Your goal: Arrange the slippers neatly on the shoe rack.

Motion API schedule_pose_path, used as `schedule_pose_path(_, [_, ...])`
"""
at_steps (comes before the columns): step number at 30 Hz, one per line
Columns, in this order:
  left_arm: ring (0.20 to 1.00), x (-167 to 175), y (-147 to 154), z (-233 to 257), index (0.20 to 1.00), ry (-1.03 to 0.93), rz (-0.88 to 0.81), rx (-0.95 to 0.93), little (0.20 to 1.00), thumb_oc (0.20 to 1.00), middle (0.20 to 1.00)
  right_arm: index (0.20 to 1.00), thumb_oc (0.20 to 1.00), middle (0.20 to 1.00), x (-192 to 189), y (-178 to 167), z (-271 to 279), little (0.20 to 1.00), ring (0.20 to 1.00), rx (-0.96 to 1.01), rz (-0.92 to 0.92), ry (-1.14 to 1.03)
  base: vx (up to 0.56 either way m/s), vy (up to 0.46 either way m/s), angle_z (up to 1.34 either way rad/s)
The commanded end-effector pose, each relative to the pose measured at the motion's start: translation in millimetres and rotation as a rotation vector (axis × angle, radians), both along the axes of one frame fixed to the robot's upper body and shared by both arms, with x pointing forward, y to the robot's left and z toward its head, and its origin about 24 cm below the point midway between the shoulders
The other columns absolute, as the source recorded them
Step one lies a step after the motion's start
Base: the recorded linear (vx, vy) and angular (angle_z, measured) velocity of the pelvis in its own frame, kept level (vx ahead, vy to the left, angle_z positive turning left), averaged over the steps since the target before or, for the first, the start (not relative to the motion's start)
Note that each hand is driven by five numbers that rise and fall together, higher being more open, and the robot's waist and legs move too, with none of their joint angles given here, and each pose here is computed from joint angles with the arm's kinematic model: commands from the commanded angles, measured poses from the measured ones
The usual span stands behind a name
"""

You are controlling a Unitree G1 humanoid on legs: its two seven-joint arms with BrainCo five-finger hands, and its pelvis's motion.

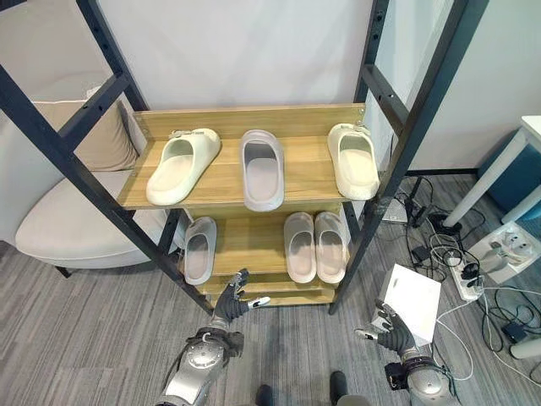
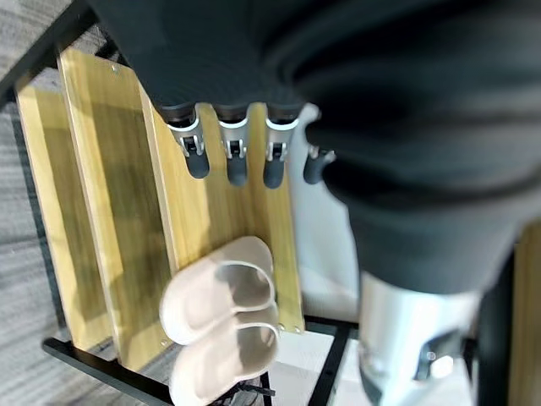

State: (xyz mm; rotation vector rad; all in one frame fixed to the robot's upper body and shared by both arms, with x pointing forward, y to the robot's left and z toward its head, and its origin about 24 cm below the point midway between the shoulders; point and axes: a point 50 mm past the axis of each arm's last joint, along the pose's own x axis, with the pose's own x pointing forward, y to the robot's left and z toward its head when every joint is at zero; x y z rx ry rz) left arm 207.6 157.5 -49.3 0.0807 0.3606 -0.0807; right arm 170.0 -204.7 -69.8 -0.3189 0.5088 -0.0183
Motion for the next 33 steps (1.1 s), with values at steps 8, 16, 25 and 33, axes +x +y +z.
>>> schedule_pose_path(8, [1.0,24,-8,20,1.0,-0.14,-0.022,0.028,1.0,1.0,1.0,1.0,1.0,1.0,50,21,93,1.0,1.0,-0.416,0.345,-0.502,0.0,0.013,0.04])
schedule_pose_path(16, [1.0,27,-14,24,1.0,-0.183,-0.009,0.07,1.0,1.0,1.0,1.0,1.0,1.0,35,54,158,1.0,1.0,-0.536,0.436,-0.9,-0.03,0.016,-0.05])
schedule_pose_path(25, [1.0,25,-29,24,1.0,-0.186,-0.042,0.031,1.0,1.0,1.0,1.0,1.0,1.0,82,77,218,1.0,1.0,-0.596,0.288,-1.239,-0.01,0.023,-0.02])
schedule_pose_path(33, [1.0,23,-24,20,1.0,-0.15,-0.043,-0.003,1.0,1.0,1.0,1.0,1.0,1.0,126,79,252,1.0,1.0,-0.551,0.152,-1.284,0.01,0.05,0.19])
